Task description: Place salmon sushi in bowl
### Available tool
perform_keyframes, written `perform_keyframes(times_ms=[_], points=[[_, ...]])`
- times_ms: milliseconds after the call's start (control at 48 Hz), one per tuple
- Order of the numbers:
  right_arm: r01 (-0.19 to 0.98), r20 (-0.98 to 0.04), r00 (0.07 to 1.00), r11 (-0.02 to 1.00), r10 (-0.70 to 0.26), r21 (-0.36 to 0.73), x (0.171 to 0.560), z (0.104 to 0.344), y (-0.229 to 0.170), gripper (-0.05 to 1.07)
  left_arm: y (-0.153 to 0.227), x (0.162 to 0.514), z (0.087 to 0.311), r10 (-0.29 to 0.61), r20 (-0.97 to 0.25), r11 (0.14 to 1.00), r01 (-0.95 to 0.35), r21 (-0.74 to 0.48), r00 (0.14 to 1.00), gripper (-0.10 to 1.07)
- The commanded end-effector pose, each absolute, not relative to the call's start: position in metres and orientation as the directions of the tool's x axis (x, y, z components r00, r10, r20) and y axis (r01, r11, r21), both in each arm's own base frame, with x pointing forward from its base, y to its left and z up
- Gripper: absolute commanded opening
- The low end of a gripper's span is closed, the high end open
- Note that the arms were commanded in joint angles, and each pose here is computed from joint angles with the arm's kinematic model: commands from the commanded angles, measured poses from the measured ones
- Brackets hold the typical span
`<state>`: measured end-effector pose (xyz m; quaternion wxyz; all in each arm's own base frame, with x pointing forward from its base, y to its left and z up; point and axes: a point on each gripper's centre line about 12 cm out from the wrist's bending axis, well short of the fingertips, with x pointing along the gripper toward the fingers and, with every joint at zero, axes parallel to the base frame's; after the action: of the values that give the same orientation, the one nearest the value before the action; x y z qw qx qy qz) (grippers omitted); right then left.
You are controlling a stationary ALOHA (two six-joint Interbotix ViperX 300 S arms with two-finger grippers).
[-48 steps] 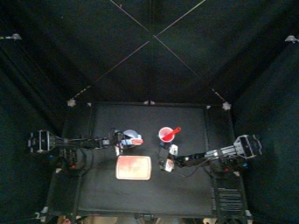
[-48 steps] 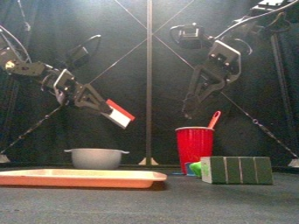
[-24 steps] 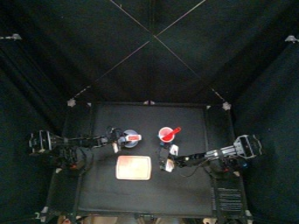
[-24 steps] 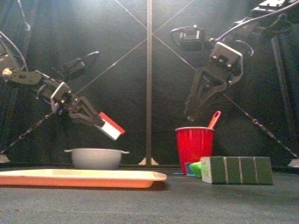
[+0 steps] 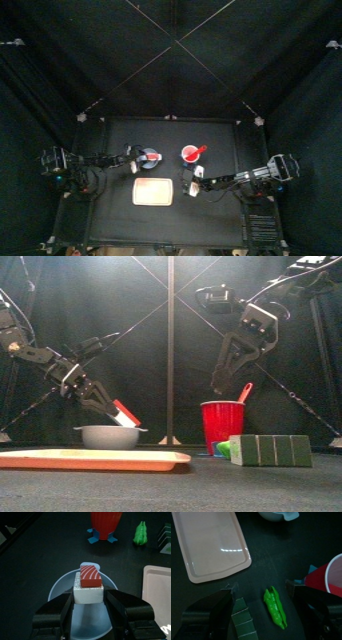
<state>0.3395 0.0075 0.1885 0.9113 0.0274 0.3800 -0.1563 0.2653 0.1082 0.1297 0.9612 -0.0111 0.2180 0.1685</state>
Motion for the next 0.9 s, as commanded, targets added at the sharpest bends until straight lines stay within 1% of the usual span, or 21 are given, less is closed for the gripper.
perform_keyframes(times_ms=[0, 125, 354, 438, 875], points=[[0.307, -0.682, 0.683, 0.950, -0.261, -0.056, 0.3403, 0.1980, 0.0073, 1.03, 0.1118, 0.2712, 0.1374, 0.328, -0.392, 0.941, -0.335, 0.052, 0.859, 0.60], [0.307, -0.683, 0.683, 0.950, -0.260, -0.055, 0.3403, 0.1979, 0.0073, 1.03, 0.1118, 0.2711, 0.1379, 0.328, -0.391, 0.941, -0.336, 0.052, 0.860, 0.62], [0.307, -0.684, 0.682, 0.950, -0.260, -0.055, 0.3404, 0.1974, 0.0073, 1.03, 0.1105, 0.2710, 0.1370, 0.325, -0.396, 0.941, -0.333, 0.050, 0.859, 0.75], [0.307, -0.684, 0.682, 0.950, -0.260, -0.055, 0.3404, 0.1974, 0.0073, 1.03, 0.1106, 0.2712, 0.1369, 0.325, -0.399, 0.941, -0.334, 0.050, 0.857, 0.78], [0.308, -0.688, 0.678, 0.950, -0.260, -0.055, 0.3406, 0.1957, 0.0075, 1.03, 0.1111, 0.2711, 0.1379, 0.331, -0.400, 0.938, -0.344, 0.040, 0.855, 0.79]])
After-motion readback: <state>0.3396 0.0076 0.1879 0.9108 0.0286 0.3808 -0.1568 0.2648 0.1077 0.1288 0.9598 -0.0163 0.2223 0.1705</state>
